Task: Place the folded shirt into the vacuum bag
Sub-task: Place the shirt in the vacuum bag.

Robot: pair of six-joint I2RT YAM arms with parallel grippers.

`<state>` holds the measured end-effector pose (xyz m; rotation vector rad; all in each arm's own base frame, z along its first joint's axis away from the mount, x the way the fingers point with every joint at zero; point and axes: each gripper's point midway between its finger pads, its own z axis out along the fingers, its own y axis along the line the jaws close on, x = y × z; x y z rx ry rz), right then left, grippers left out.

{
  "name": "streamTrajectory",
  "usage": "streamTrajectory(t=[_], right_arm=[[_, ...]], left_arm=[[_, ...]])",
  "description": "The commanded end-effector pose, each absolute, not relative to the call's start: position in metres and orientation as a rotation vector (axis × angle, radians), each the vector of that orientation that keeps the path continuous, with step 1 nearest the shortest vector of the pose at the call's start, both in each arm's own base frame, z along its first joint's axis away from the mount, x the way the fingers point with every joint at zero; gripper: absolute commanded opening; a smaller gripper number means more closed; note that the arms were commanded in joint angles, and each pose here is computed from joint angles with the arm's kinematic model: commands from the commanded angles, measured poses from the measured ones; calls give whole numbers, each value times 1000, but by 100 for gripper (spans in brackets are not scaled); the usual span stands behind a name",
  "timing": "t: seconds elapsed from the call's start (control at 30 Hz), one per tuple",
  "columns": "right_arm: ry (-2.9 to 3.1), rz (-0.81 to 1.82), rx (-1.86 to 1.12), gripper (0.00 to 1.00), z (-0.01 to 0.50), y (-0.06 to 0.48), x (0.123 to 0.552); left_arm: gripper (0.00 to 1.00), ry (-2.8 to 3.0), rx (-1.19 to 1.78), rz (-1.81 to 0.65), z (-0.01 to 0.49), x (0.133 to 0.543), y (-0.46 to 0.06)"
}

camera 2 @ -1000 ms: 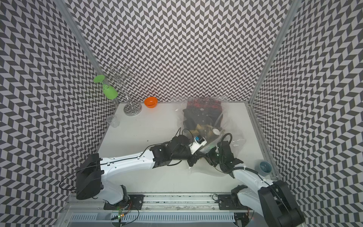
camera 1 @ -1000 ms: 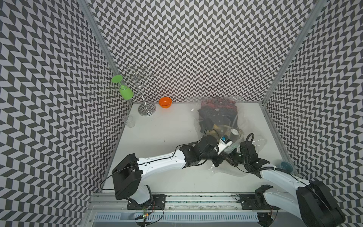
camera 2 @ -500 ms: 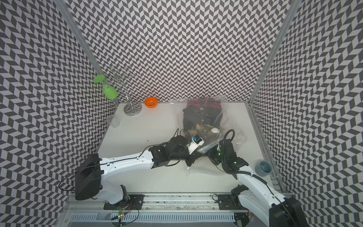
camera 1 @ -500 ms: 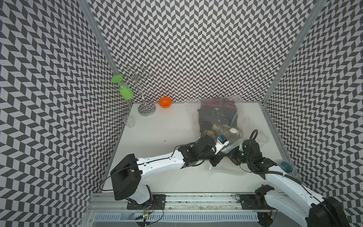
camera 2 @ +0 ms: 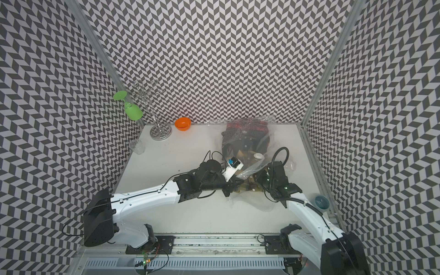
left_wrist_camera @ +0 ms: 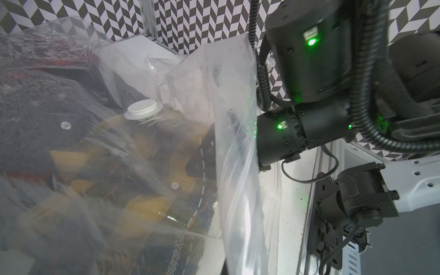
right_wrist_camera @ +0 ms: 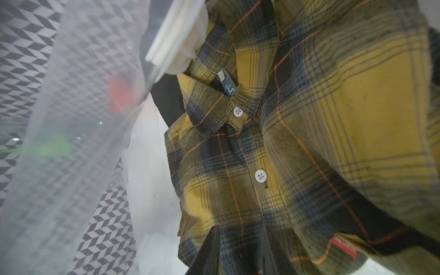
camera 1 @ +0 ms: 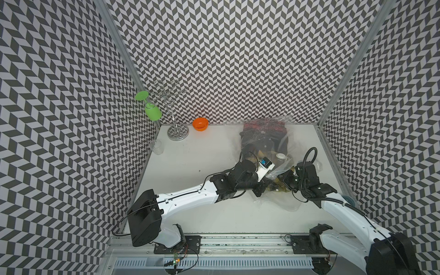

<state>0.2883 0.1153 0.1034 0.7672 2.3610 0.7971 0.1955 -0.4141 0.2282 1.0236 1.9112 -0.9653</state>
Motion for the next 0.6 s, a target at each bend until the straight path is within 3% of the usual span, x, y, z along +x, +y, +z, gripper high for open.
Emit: streamTrajectory(t=[0.0,0.1,0.2,0.37,0.57], right_arm=[[2287,675,945,21,84,80,304],[2348,595,1073,19,43,45,285],[2403,567,995,25,38,41,282],[2478,701,745,41,67,79,285],[2420,707,576,56,120,110,250]], left_arm=[[1,1868,1036,-1020,239,187,-421],[1,1937,1047,-973,212,186,-413],[4,1985,1061,-964,194,183,-408],[5,1996,1071,-1002,186,181,-419],[7,2001,1025,-986,191,195,-423]])
